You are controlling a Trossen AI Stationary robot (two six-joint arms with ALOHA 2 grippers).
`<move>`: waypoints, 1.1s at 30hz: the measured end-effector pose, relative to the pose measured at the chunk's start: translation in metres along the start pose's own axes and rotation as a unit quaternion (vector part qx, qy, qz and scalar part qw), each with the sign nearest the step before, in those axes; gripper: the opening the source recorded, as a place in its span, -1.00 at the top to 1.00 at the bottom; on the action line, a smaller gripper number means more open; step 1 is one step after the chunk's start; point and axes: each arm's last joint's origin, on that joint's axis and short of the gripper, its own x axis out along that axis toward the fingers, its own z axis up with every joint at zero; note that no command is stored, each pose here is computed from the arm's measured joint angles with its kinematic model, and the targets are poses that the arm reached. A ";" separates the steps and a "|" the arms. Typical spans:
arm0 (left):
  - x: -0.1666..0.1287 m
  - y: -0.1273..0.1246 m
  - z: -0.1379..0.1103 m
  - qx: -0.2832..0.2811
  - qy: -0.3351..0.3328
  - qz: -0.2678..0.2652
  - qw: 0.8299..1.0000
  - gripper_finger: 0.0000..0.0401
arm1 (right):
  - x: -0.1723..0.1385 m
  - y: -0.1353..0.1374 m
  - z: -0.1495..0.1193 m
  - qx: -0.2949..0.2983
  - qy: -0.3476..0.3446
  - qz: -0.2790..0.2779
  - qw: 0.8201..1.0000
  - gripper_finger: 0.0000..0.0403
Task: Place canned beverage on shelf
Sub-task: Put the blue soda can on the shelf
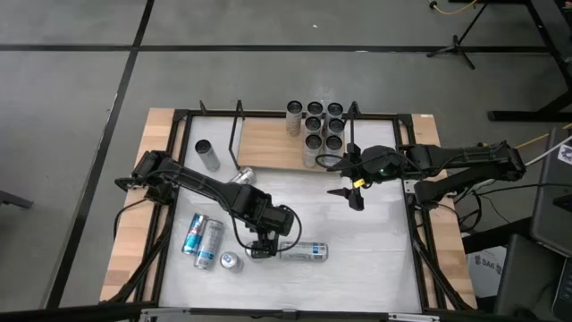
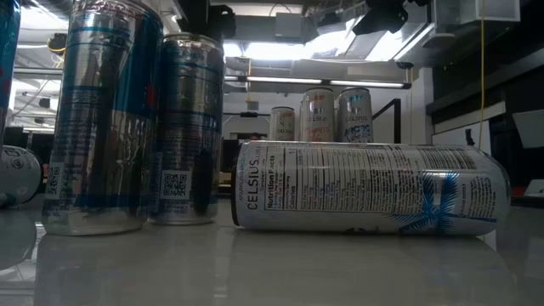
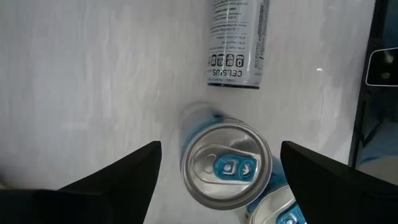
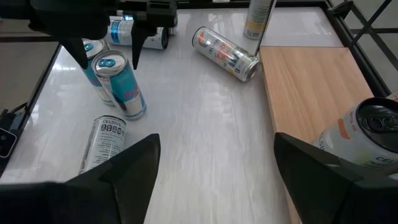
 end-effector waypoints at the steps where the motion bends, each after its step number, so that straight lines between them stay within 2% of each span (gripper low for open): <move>1: 0.000 -0.001 0.000 0.001 -0.001 0.000 1.000 -0.60 | 0.000 0.000 0.000 0.000 0.000 0.000 1.000 -0.51; 11: 0.010 -0.006 -0.009 0.015 0.002 0.037 0.999 -0.60 | 0.000 0.000 0.000 0.000 0.000 0.000 1.000 -0.51; 22: 0.022 -0.005 -0.010 0.016 -0.009 0.033 0.999 -0.59 | 0.000 0.000 0.000 0.000 0.000 0.000 1.000 -0.51; 26: 0.023 -0.005 -0.011 0.016 -0.006 0.034 0.999 -0.49 | 0.000 0.000 0.000 0.000 0.000 0.000 1.000 -0.51; 33: 0.023 -0.004 -0.011 0.015 -0.007 0.034 0.999 -0.17 | 0.000 0.000 0.000 0.000 0.000 0.000 1.000 -0.51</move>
